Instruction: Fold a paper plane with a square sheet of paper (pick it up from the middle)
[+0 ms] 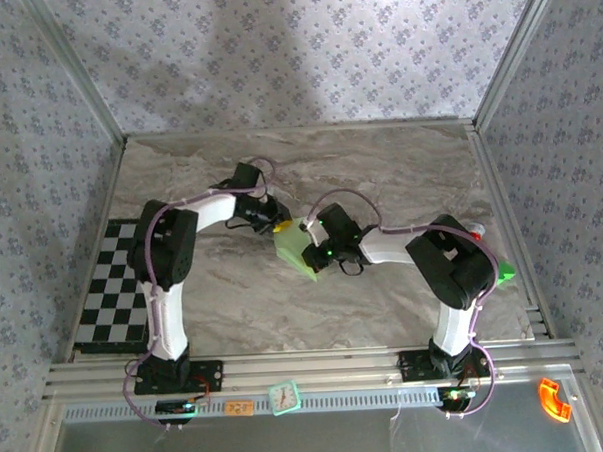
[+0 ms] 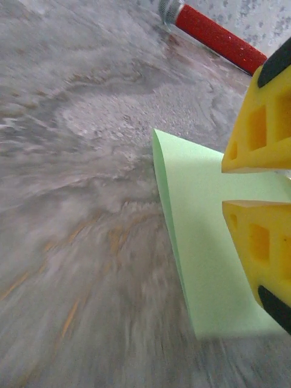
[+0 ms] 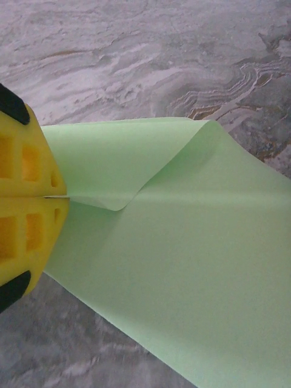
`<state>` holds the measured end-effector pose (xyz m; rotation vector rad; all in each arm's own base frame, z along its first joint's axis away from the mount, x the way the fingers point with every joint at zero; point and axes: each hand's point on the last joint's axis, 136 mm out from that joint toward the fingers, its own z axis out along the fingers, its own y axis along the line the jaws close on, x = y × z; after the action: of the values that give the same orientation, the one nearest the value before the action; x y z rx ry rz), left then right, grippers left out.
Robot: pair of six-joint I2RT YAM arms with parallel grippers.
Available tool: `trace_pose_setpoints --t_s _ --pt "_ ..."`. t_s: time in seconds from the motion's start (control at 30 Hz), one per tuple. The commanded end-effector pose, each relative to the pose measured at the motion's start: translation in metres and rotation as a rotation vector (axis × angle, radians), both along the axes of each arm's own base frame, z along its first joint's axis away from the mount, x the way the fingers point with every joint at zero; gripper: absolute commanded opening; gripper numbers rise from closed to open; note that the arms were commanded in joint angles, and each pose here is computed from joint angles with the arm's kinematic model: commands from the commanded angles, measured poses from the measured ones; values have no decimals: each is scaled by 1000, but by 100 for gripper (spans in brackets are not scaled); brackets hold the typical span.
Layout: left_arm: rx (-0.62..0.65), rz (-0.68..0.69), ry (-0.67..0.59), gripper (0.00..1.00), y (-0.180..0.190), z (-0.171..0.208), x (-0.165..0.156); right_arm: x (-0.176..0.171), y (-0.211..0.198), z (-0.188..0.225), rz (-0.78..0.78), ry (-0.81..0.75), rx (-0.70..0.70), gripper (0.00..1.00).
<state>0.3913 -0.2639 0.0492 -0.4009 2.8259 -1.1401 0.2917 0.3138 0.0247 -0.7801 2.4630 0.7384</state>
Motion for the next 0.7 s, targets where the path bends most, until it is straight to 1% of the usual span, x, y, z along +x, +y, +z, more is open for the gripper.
trace_pose_setpoints --t_s 0.0,0.13,0.23,0.47,0.67 --pt "1 99 -59 22 27 26 11 -10 -12 -28 -122 107 -125 5" --pt "10 144 -69 24 43 29 3 -3 -18 -31 -245 129 -156 6" --pt "1 160 -72 24 47 31 -6 3 -22 -31 -296 134 -165 6" --pt "-56 214 -67 24 45 29 -32 8 -21 -35 -304 150 -176 6" --pt "-100 216 -37 19 26 21 -53 6 -22 -39 -298 164 -178 6"
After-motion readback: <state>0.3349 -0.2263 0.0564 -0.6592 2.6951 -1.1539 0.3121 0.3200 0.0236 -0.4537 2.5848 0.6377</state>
